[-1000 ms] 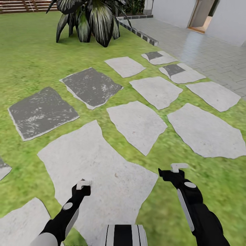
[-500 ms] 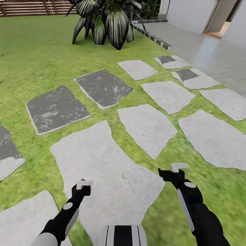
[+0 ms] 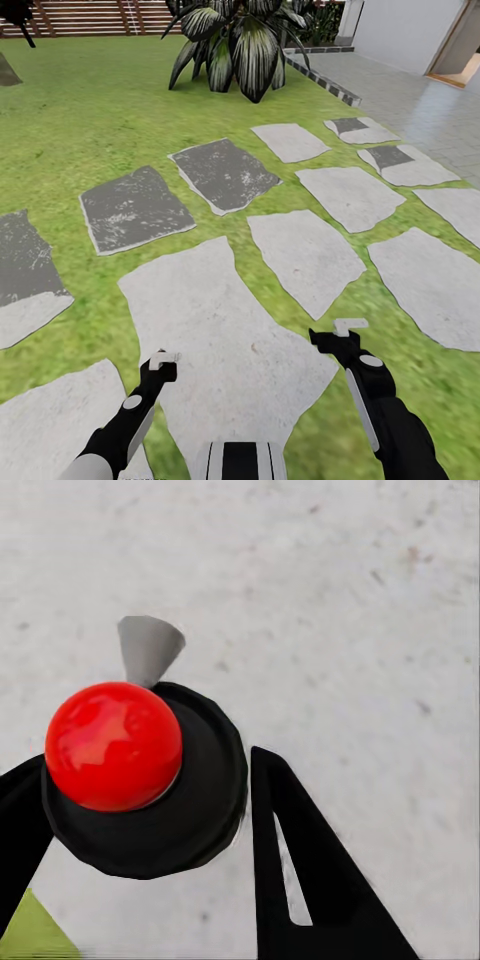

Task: Pick up the pesticide atomizer in the garden and spray insectifuge to fully cover both potted plants in the garden.

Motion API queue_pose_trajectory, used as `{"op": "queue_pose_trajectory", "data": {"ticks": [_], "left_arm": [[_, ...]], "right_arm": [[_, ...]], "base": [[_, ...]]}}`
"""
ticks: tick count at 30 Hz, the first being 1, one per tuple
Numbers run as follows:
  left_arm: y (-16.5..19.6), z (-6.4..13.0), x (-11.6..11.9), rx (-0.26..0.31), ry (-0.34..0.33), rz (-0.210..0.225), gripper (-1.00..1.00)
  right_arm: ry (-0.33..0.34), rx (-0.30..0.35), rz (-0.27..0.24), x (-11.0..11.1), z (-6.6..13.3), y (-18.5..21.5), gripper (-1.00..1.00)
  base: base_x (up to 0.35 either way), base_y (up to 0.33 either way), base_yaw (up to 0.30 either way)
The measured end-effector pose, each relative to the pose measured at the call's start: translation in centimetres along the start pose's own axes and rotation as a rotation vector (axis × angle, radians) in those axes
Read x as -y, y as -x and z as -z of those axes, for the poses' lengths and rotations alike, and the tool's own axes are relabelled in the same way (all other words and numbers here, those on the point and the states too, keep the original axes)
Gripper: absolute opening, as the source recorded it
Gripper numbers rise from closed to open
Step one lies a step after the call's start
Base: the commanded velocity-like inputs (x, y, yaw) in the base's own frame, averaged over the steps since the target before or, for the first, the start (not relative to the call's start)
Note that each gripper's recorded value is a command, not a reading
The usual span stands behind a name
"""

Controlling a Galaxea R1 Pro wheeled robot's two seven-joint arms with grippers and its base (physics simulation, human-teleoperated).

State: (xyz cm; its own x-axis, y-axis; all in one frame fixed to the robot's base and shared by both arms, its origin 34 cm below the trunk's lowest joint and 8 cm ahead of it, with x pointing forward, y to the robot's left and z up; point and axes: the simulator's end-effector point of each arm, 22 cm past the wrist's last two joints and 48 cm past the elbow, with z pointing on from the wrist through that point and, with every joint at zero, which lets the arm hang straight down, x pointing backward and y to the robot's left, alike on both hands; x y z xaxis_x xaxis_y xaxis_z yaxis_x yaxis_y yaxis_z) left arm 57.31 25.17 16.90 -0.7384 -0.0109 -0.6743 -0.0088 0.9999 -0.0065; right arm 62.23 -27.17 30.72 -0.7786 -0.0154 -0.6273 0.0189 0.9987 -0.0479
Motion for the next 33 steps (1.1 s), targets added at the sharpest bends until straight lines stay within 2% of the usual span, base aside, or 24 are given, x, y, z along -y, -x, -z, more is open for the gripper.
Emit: {"op": "queue_pose_trajectory", "data": {"ticks": [4, 16, 22, 33], "left_arm": [[0.3, 0.1, 0.0, 0.005, 0.001, 0.001, -1.00], [-1.8, -0.5, -0.2, -0.029, 0.002, 0.002, -1.00], [-1.3, -0.4, -0.1, -0.021, 0.001, 0.002, -1.00], [-0.8, -0.2, -0.1, -0.013, -0.002, 0.002, -1.00]], "right_arm": [[0.000, 0.005, 0.000, 0.0, 0.1, 0.3, 1.00], [0.000, -0.028, 0.001, -0.1, -0.9, -1.5, 1.00], [0.000, -0.021, 0.001, -0.1, -0.7, -1.1, 1.00], [-0.003, -0.010, -0.002, 0.2, -0.5, -0.6, 1.00]], "base": [[0.000, 0.000, 0.200], [0.000, 0.000, 0.198], [0.000, 0.000, 0.191], [0.000, 0.000, 0.088]]}}
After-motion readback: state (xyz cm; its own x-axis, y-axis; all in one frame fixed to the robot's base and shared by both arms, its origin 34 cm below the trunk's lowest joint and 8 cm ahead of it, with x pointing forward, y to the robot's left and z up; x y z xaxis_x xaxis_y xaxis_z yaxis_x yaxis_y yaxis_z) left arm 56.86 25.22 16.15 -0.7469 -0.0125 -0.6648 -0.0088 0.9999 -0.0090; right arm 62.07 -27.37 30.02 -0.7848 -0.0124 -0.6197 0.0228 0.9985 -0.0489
